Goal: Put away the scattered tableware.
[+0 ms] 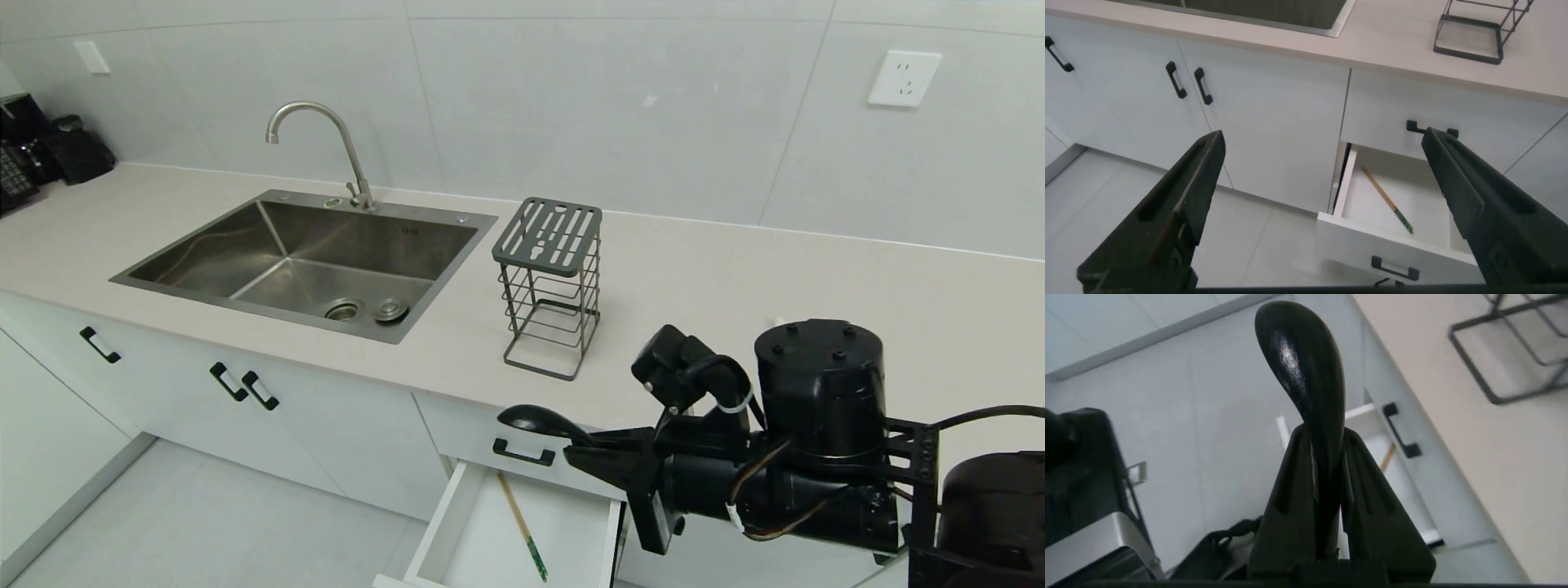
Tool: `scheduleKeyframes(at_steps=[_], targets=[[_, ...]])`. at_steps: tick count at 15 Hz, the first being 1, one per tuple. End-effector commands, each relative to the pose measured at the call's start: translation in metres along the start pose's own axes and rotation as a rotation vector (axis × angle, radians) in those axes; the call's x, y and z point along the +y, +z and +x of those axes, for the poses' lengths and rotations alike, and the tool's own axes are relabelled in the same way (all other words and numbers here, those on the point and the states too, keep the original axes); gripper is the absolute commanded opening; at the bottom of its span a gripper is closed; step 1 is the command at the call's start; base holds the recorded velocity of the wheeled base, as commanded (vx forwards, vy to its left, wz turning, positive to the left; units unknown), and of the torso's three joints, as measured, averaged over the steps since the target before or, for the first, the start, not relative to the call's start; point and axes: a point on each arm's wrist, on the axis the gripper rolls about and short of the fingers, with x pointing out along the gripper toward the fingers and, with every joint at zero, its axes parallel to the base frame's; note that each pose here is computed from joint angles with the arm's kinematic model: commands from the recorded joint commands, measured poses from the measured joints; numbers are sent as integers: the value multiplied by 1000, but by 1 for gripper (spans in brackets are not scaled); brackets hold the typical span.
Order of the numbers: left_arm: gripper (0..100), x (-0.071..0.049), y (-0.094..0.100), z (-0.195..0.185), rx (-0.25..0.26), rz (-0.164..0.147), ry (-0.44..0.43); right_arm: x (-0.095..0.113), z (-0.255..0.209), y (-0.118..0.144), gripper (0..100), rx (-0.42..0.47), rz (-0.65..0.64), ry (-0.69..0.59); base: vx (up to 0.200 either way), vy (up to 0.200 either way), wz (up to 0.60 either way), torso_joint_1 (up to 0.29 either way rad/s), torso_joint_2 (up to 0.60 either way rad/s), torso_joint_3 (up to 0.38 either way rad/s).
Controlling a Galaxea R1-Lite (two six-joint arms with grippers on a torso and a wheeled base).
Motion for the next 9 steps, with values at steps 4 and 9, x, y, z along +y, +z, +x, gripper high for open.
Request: scheduleKeyframes(at_steps=[4,9], targets=[[100,0,0,0,0,-1,1,5,20,3,0,-5,-9,42,0,0,0,0,0,0],[100,0,0,0,0,-1,1,6,31,3,0,0,-7,53,0,0,0,0,0,0]])
